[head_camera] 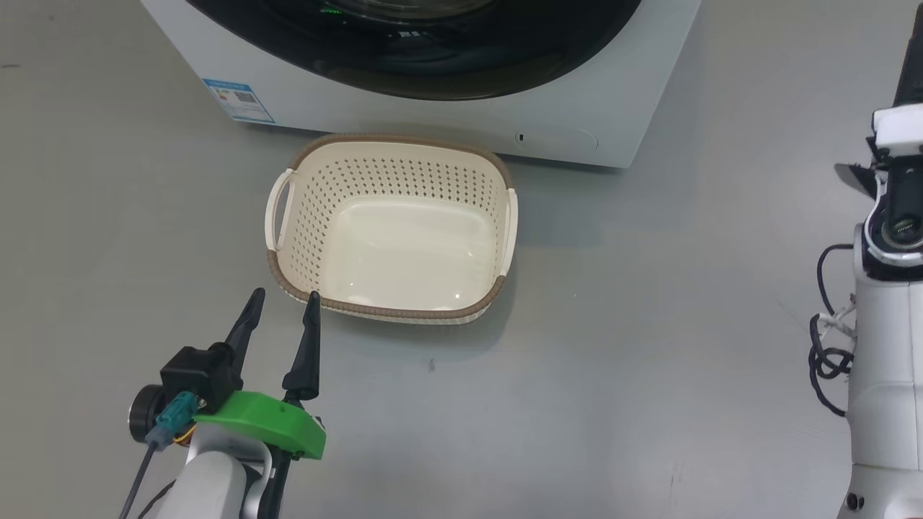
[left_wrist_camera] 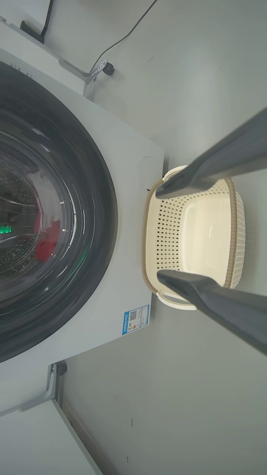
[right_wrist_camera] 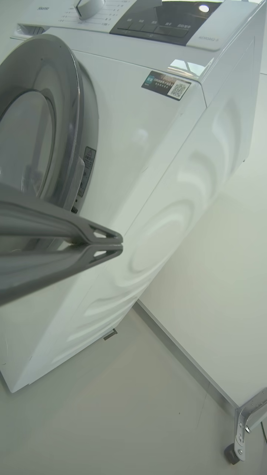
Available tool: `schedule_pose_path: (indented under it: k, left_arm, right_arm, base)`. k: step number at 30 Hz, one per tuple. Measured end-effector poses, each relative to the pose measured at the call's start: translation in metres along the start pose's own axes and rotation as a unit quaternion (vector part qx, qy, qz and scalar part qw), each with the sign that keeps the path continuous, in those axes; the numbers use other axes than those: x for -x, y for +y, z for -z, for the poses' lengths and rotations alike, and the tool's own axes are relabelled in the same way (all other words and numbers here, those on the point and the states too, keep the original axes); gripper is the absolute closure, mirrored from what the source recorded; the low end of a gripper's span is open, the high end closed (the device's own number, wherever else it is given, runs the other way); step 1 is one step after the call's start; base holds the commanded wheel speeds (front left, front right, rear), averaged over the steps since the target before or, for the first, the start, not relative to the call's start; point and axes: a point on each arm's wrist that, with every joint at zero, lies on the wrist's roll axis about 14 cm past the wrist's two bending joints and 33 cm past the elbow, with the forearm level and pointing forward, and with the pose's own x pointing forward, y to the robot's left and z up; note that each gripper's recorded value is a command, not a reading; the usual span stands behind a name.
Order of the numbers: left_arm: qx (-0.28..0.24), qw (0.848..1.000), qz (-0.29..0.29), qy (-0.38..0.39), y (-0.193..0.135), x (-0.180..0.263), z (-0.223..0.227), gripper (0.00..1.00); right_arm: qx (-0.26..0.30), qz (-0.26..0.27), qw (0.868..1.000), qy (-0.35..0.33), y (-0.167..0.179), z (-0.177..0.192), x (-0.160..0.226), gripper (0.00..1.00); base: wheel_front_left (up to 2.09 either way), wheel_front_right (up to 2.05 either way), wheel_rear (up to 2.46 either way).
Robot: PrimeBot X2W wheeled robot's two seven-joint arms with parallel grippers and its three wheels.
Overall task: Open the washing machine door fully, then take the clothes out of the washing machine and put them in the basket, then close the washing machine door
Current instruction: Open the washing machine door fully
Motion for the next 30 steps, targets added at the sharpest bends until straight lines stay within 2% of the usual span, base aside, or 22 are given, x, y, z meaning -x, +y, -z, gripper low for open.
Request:
schedule_pose_path:
  k: [5,12,30]
  left_arm:
    - [0.001,1.000,-0.006,0.008,0.006,-0.006,0.005,0.00]
    - [0.002,1.000,-0.020,0.016,0.016,-0.011,0.010,0.00]
    - [0.005,0.998,-0.053,0.039,0.041,-0.017,0.024,0.00]
  right_arm:
    - [-0.040,-0.019,0.999,0.026,0.012,0.014,-0.028,1.00]
    - [-0.043,-0.026,0.996,0.070,0.016,0.037,-0.054,1.00]
    - [-0.090,-0.058,0.977,0.184,0.036,0.111,-0.104,1.00]
  base:
    - [0.00,0.00,0.00]
    - [0.00,0.00,0.00]
    - [0.00,0.00,0.00]
